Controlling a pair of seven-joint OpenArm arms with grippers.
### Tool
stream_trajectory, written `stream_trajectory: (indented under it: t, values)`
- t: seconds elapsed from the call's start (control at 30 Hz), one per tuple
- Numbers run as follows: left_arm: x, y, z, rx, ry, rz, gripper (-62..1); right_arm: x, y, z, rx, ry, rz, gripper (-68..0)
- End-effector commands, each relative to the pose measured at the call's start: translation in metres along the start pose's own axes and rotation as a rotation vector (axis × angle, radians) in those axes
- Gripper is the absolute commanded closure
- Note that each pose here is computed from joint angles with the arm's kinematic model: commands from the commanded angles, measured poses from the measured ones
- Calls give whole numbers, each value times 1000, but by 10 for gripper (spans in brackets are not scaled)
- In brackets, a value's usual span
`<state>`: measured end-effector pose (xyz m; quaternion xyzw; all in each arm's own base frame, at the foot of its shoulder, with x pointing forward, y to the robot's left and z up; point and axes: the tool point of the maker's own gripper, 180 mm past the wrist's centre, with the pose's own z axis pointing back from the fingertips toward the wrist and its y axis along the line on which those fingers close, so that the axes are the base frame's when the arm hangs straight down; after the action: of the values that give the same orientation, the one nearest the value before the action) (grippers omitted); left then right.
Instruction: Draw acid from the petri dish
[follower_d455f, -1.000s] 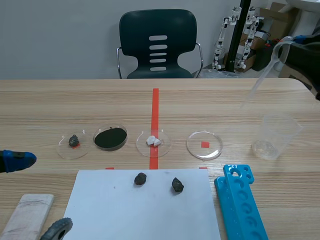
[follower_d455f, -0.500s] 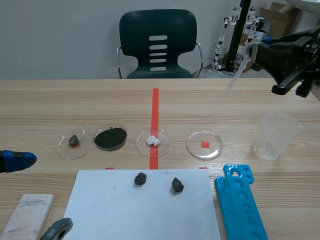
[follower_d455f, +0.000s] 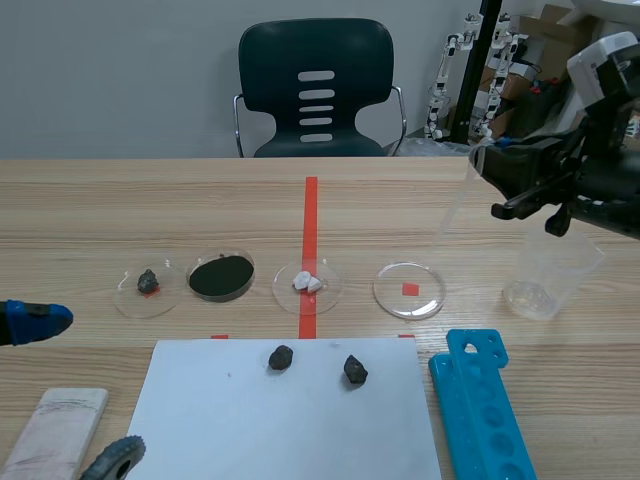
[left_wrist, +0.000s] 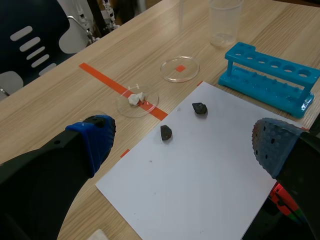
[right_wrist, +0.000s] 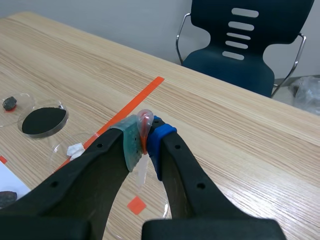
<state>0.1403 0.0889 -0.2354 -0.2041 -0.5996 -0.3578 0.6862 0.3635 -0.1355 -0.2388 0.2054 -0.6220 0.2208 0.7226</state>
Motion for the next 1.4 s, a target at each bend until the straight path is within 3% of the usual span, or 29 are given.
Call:
stream_trajectory:
  t: [0.0,0.43,1.37]
  values:
    - [8,0,-2,9,-34,7,-572,23,-1,-4,9,-58,29,-2]
    - [8,0,-2,9,-34,6,-572,9,12,-23,32,-32,-8,-2]
    - [8,0,-2,9,-35,6,-572,-2,15,-33,-15,6,21,-2]
